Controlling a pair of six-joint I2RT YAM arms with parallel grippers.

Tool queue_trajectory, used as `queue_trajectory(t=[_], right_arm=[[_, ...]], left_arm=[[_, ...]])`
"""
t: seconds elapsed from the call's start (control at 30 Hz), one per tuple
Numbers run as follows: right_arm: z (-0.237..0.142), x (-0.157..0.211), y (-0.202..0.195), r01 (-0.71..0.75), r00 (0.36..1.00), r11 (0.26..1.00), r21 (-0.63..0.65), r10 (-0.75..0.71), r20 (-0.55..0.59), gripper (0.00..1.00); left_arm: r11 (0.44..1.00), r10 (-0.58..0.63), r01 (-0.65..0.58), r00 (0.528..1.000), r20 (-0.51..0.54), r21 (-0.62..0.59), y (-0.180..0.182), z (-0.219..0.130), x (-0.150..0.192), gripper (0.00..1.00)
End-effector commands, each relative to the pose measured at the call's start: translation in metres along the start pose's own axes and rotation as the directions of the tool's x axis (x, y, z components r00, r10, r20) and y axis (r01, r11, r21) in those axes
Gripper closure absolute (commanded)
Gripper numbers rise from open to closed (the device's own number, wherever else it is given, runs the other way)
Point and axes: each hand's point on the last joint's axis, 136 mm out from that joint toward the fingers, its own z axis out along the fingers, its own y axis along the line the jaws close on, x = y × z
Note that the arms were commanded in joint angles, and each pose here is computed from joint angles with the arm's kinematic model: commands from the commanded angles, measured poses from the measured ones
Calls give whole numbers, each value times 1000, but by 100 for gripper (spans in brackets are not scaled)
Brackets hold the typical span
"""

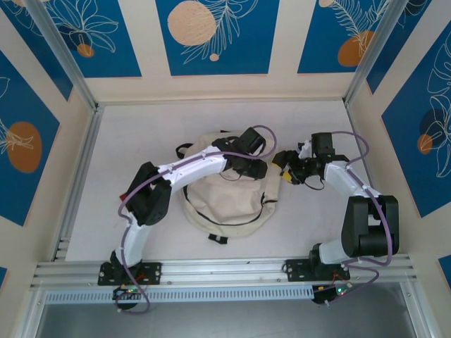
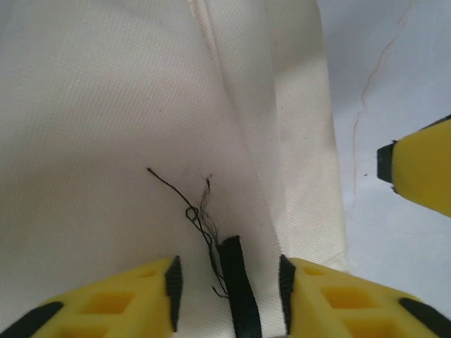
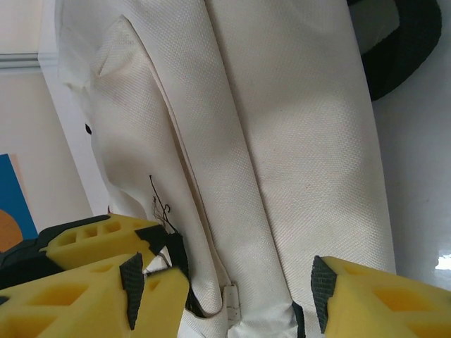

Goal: Pack books, pencil case, and school supplies into a backpack

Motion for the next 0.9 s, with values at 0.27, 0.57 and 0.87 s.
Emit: queue_trajectory(t=[0.27,0.57,0.87], right_arm=[[3,8,0,2,999,1000,-27,-3,-40,35],[27,28,11,67,987,998,-13,-68,-146,38],[49,27,-2,74,983,990,117,-53,-174,72]], left_arm=[[1000,2,-1,999,-53,14,-4,4,7,95],[1000,18,-19,999,34,5,-1,-25,-3,100],[992,-6,18,996,92,-124,44,-51,4,100]])
